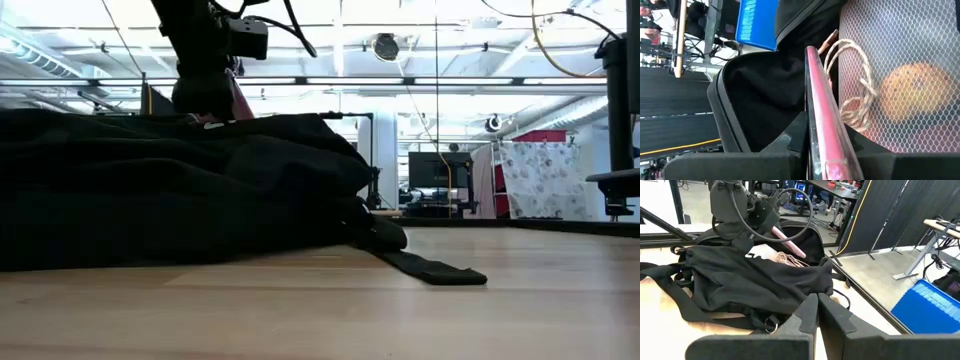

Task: Unpack backpack
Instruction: Put the cellphone into the black backpack

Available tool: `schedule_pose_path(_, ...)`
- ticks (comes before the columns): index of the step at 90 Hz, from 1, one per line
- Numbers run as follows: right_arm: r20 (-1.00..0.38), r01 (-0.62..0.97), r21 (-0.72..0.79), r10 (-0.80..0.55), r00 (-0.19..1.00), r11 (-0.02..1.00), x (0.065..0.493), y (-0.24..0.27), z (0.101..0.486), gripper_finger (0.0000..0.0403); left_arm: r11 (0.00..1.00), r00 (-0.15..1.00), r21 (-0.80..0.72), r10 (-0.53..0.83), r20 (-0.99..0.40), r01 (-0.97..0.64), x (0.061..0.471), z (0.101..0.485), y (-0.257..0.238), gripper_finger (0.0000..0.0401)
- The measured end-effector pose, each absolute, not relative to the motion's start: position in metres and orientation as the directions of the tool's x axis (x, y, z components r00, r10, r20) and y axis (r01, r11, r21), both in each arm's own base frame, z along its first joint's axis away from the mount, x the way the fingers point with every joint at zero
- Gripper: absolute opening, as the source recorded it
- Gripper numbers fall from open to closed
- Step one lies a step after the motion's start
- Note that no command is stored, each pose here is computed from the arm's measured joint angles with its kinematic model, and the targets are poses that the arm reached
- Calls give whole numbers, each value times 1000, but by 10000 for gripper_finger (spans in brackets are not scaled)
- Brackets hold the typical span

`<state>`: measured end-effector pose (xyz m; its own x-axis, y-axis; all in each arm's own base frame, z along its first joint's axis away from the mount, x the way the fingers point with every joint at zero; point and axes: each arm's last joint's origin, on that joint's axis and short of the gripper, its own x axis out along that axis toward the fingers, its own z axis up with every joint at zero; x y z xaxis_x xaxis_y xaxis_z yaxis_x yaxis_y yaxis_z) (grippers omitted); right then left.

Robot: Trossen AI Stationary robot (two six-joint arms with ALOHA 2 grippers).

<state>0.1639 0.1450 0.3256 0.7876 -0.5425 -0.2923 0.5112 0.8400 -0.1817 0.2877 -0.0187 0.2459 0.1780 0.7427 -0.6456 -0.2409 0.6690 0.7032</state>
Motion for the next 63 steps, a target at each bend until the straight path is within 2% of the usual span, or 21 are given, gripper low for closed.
schedule_pose_path(40,-292,511,-182,-543,787,840,164,145,326,0,669,177,702,743,-646,-245,288,246,-18,126)
schedule_pose_path(63,-292,511,-182,-543,787,840,164,145,326,0,669,183,699,743,-644,-253,289,246,-18,142)
